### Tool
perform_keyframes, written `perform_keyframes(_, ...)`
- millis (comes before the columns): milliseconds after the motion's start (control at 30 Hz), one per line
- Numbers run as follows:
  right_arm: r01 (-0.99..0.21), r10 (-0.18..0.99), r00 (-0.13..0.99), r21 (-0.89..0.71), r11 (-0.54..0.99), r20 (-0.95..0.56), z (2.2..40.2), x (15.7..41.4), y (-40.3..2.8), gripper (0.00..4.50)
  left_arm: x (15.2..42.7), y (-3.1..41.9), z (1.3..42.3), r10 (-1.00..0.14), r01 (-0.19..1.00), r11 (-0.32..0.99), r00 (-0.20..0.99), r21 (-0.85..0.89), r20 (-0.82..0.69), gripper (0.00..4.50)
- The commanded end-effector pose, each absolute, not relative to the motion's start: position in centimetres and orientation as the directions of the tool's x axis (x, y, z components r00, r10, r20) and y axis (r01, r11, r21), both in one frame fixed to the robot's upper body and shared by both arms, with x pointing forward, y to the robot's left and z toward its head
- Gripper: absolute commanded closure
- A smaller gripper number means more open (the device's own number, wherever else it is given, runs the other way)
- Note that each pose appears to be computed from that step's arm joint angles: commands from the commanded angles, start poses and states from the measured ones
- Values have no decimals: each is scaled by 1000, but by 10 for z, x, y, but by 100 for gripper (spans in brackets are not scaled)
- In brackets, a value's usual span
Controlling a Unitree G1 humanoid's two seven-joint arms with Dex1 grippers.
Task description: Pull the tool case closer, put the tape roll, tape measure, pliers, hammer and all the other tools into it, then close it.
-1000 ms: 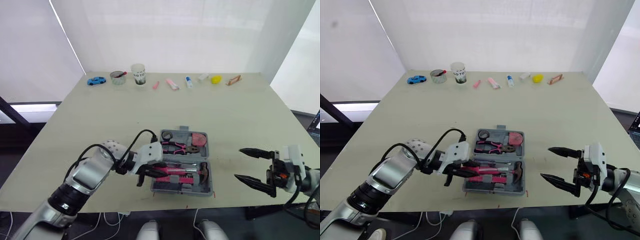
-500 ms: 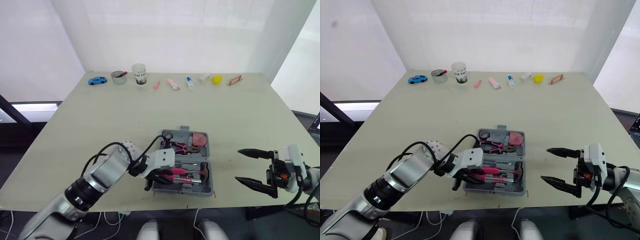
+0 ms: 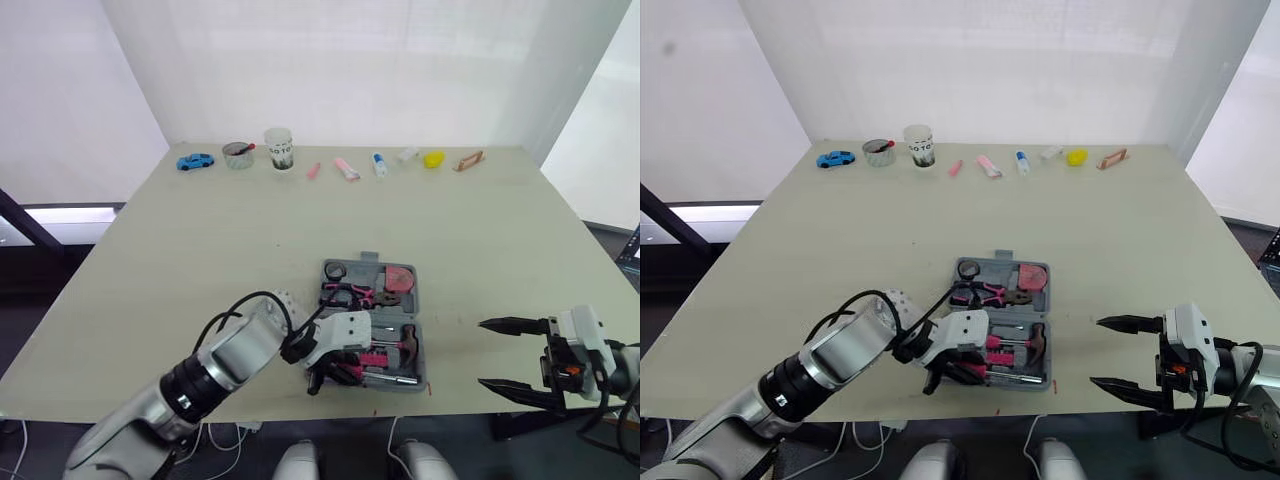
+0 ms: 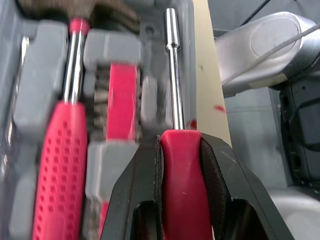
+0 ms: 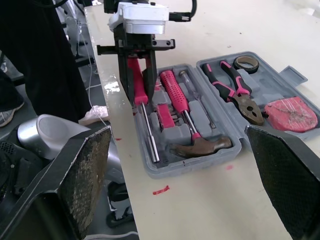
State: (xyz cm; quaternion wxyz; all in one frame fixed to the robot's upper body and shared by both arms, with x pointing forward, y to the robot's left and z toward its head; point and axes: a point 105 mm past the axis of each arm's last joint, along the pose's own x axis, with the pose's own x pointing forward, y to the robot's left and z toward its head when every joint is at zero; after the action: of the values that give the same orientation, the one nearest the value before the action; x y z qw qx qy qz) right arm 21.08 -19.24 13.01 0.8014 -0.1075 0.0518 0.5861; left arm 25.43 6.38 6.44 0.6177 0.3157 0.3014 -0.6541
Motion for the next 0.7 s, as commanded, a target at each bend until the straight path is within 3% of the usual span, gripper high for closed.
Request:
perform_keyframes(33, -948, 930, 308, -148, 282, -200, 137, 210, -194, 0, 256, 59, 66, -618, 997, -76, -38, 11, -785, 388)
perform_keyframes(567, -938, 926, 335, -161, 309, -174, 139, 211, -193, 0, 257, 53, 56, -608, 993, -115, -81, -13, -790, 388)
perform_keyframes(633, -937, 926, 336, -161, 310, -173, 138, 211, -192, 0, 259, 53, 57, -614, 994, -108, -67, 0, -787, 287)
perform_keyframes(667, -937, 926, 336, -161, 310, -172, 138, 211, -192, 0, 261, 53, 57, -619, 995, -101, -51, 15, -784, 270)
perform_keyframes(700, -937, 926, 336, -160, 311, -170, 138, 211, -191, 0, 263, 53, 58, -621, 995, -98, -35, 34, -783, 225)
